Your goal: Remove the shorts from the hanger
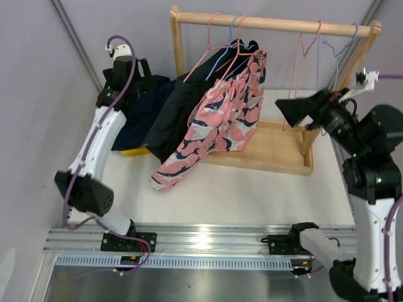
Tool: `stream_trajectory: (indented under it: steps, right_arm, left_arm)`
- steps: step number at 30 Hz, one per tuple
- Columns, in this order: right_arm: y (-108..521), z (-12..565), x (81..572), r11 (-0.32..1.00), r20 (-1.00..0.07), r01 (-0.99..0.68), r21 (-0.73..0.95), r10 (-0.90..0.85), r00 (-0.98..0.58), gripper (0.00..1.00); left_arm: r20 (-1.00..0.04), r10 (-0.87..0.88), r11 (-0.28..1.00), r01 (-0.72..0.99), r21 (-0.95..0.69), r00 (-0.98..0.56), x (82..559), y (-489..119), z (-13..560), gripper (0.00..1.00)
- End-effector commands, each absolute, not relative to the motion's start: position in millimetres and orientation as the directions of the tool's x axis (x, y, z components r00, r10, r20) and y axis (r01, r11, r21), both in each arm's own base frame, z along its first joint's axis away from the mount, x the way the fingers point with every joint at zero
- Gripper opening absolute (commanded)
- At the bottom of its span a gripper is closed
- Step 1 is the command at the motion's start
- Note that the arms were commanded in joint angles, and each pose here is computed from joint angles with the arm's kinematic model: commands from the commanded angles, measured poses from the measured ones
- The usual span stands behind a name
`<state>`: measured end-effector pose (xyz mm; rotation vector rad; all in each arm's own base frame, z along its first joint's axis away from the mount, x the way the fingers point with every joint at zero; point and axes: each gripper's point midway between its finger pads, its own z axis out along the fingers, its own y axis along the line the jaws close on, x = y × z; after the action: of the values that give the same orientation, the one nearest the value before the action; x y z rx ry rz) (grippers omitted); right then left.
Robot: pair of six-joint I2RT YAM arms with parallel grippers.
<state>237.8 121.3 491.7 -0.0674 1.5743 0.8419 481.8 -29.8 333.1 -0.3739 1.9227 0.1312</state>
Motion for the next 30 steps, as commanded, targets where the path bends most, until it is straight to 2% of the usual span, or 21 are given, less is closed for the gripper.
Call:
stream_trajectory:
  steps: [1,2,4,6,8,9,12,13,14,17,22,30]
  right_arm:
    - [151.5,528.4,254.1,0.679,-0.892,-0.591,0.434,0.414,-0.180,0.97]
    - [161.4,536.9,269.3,0.685,-0.898,-0.592,0.424,0.402,-0.178,0.96]
    - [170.7,534.1,289.0,0.733,-0.917,-0.555,0.393,0.361,-0.172,0.95]
    - [189.4,537.3,308.7,0.737,-0.922,-0.558,0.383,0.339,-0.185,0.93]
    - [190.7,540.6,324.3,0.757,-0.923,-0.529,0.382,0.344,-0.175,0.91]
    - [194.6,533.5,339.2,0.767,-0.921,-0.512,0.388,0.341,-0.186,0.89]
    - [196.2,528.9,358.6,0.784,-0.919,-0.479,0.394,0.349,-0.184,0.88]
    - [198.5,524.4,368.3,0.791,-0.918,-0.465,0.397,0.349,-0.191,0.88]
    - [199.4,521.5,373.4,0.794,-0.915,-0.455,0.402,0.351,-0.197,0.87]
    - [207.3,511.2,387.9,0.799,-0.909,-0.435,0.416,0.360,-0.209,0.85]
    - [227.8,503.2,401.6,0.799,-0.906,-0.428,0.423,0.367,-0.210,0.84]
    - [251.5,491.6,418.3,0.806,-0.904,-0.410,0.427,0.367,-0.219,0.81]
  left_arm:
    - [-0.949,-0.234,0.963,-0.181,-0.197,-0.210,413.2,-61.5,402.3,0.99]
    - [-0.938,-0.189,0.979,-0.134,-0.156,-0.290,399.5,-77.2,374.7,0.99]
    - [-0.939,-0.189,0.981,-0.084,-0.172,-0.289,366.0,-85.1,381.3,0.99]
    - [-0.917,-0.137,0.990,-0.035,-0.134,-0.375,338.0,-98.8,338.3,0.99]
    - [-0.912,-0.146,0.987,0.007,-0.161,-0.383,303.7,-100.4,325.6,0.99]
    - [-0.890,-0.112,0.991,0.014,-0.132,-0.443,290.9,-98.9,289.3,0.99]
    - [-0.898,-0.139,0.985,0.037,-0.170,-0.417,258.1,-89.4,285.3,0.99]
    - [-0.878,-0.113,0.989,0.035,-0.146,-0.466,249.2,-85.9,254.7,0.99]
    - [-0.887,-0.121,0.986,0.049,-0.159,-0.446,239.8,-82.2,256.9,0.99]
    - [-0.873,-0.088,0.992,0.039,-0.122,-0.480,226.2,-72.2,226.5,0.99]
    - [-0.905,-0.123,0.983,0.073,-0.166,-0.407,220.0,-74.2,242.6,0.99]
    - [-0.896,-0.110,0.983,0.084,-0.161,-0.430,220.9,-77.9,236.1,0.99]
